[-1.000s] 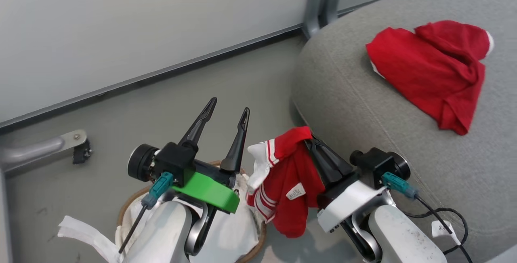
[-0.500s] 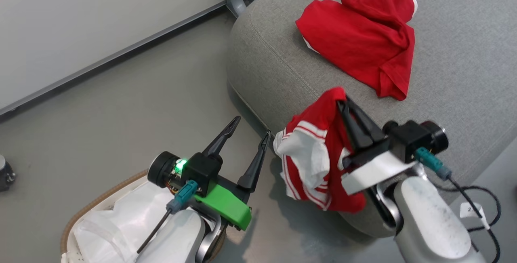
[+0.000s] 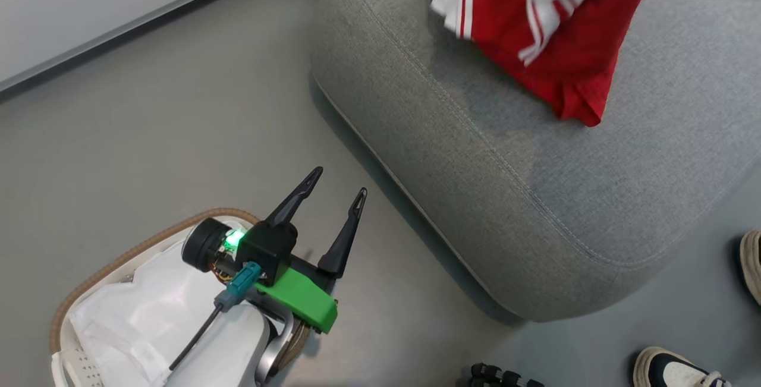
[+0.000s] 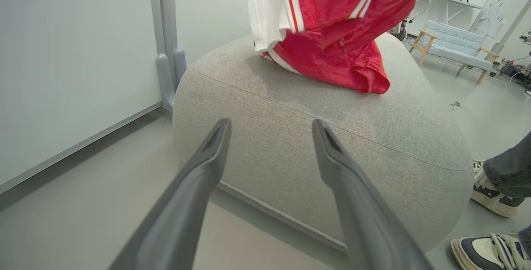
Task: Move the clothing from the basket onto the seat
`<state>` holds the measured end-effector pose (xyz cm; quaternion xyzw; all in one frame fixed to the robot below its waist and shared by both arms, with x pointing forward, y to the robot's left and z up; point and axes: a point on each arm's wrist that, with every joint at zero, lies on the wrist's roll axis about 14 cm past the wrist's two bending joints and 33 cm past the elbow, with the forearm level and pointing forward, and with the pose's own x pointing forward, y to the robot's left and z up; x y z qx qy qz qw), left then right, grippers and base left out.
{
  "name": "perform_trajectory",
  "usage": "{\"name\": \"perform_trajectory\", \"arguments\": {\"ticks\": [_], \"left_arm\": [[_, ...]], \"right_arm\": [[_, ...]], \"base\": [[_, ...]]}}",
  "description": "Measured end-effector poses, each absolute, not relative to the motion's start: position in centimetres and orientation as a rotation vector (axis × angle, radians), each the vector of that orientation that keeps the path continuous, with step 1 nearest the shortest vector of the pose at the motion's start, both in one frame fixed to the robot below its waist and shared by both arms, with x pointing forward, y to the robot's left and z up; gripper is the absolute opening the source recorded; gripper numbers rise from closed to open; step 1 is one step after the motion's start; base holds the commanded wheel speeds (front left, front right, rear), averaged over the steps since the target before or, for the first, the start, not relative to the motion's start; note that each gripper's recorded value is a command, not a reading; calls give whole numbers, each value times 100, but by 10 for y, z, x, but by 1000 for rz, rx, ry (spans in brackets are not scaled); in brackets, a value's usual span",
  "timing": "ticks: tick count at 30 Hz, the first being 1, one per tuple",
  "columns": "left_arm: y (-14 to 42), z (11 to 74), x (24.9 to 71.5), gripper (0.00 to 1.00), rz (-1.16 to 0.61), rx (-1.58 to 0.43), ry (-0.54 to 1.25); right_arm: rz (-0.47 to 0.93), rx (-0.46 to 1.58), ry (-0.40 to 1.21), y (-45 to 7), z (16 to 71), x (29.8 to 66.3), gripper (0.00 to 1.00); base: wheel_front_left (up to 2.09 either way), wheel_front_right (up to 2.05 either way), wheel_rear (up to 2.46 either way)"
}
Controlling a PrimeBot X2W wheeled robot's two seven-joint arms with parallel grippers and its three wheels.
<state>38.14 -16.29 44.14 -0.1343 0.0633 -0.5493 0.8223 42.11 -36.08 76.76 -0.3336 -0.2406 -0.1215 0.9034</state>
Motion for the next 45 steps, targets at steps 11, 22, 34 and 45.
{"name": "perform_trajectory", "arguments": {"ticks": [11,22,34,45], "left_arm": [[-143,410,408,100,-1116,-292,167],[-114,369,433,100,-1019,-287,237],[-95,374,441,100,-928,-275,250],[-65,405,443,100,-788,-259,201]], "right_arm": [[-504,-732,-305,-462,748,448,0],[-471,-466,140,-459,523,467,0],[-434,-348,253,-424,455,424,100],[-266,-258,98,-351,481,427,100]], "base": [[0,0,0],[0,0,0],[0,0,0],[0,0,0]]}}
